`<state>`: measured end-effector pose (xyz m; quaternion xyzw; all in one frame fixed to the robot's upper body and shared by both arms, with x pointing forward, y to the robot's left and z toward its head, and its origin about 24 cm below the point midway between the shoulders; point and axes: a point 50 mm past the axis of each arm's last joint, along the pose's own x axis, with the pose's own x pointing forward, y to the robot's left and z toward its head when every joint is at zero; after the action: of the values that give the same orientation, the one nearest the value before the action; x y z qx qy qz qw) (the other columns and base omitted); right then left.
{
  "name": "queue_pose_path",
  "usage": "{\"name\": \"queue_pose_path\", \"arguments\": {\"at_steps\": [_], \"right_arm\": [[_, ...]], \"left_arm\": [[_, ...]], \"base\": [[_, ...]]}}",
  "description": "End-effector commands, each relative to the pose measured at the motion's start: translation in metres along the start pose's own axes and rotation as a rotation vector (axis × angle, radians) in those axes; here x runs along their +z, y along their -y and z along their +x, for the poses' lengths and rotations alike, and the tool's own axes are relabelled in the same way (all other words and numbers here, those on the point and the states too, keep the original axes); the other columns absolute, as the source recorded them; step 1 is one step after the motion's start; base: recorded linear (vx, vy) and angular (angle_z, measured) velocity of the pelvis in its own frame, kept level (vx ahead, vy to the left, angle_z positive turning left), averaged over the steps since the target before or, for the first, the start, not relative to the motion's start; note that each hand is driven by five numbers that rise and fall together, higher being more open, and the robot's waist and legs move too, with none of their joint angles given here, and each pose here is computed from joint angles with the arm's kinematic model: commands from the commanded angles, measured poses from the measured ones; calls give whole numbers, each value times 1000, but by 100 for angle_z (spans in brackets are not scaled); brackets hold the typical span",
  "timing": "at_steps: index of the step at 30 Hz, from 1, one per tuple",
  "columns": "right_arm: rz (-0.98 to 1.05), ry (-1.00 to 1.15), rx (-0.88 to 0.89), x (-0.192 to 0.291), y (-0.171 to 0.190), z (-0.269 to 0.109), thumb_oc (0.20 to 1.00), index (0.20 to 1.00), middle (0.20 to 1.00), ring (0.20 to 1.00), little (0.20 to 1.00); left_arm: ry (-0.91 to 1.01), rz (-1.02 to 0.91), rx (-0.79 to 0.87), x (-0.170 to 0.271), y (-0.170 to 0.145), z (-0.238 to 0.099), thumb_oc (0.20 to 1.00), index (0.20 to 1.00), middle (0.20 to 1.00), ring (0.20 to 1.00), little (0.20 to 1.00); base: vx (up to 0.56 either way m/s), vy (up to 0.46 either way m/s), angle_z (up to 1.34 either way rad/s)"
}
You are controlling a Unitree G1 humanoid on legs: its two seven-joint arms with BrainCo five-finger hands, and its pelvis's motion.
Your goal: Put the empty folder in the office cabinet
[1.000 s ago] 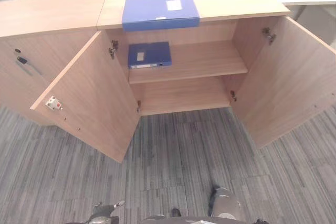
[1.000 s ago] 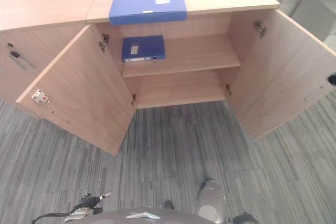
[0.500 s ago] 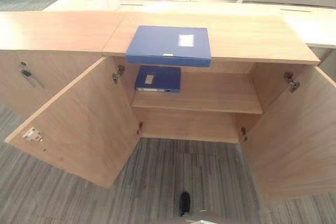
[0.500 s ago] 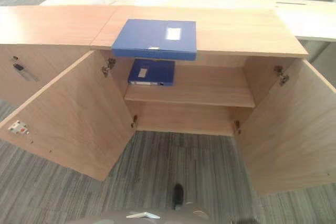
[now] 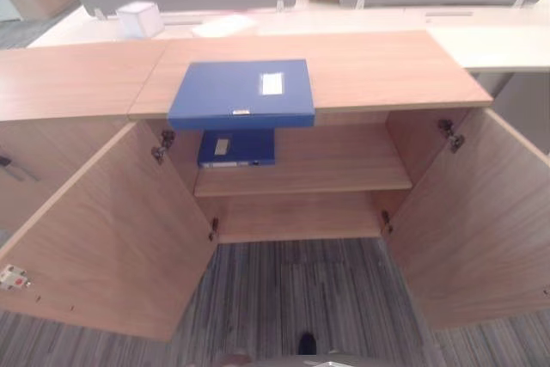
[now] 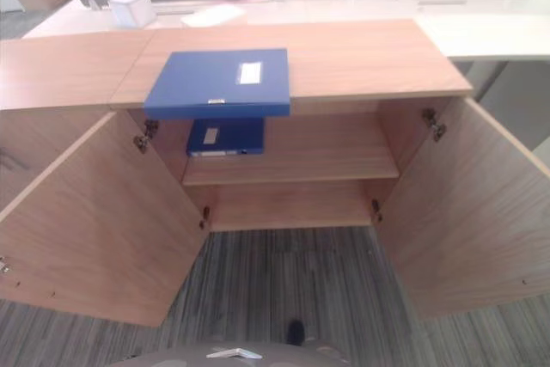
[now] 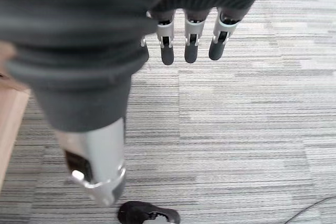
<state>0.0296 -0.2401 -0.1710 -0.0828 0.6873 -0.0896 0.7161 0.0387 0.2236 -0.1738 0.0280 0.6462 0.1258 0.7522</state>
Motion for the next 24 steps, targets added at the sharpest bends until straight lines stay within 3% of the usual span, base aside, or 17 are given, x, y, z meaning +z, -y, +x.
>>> {"name": "queue_pose_path", "arguments": {"at_steps": [1,10,24], "right_arm": [[-7,-19,-67,-1,20,-1,1000,1000,1000,1000,1000],[-26,6,-80,2,22,-1,1000,1000,1000,1000,1000],[12,18,-41,5,7,0,1000,1000,1000,1000,1000]], "left_arm": [[6,32,72,1,-23,0,1000,1000,1000,1000,1000],[-11,43,64,-6,-19,0,1000,1000,1000,1000,1000],[85,106,50,18,-15,0,1000,1000,1000,1000,1000]], "base": [[110,46,-29],[95,87,-48],[56,70,-5]]}}
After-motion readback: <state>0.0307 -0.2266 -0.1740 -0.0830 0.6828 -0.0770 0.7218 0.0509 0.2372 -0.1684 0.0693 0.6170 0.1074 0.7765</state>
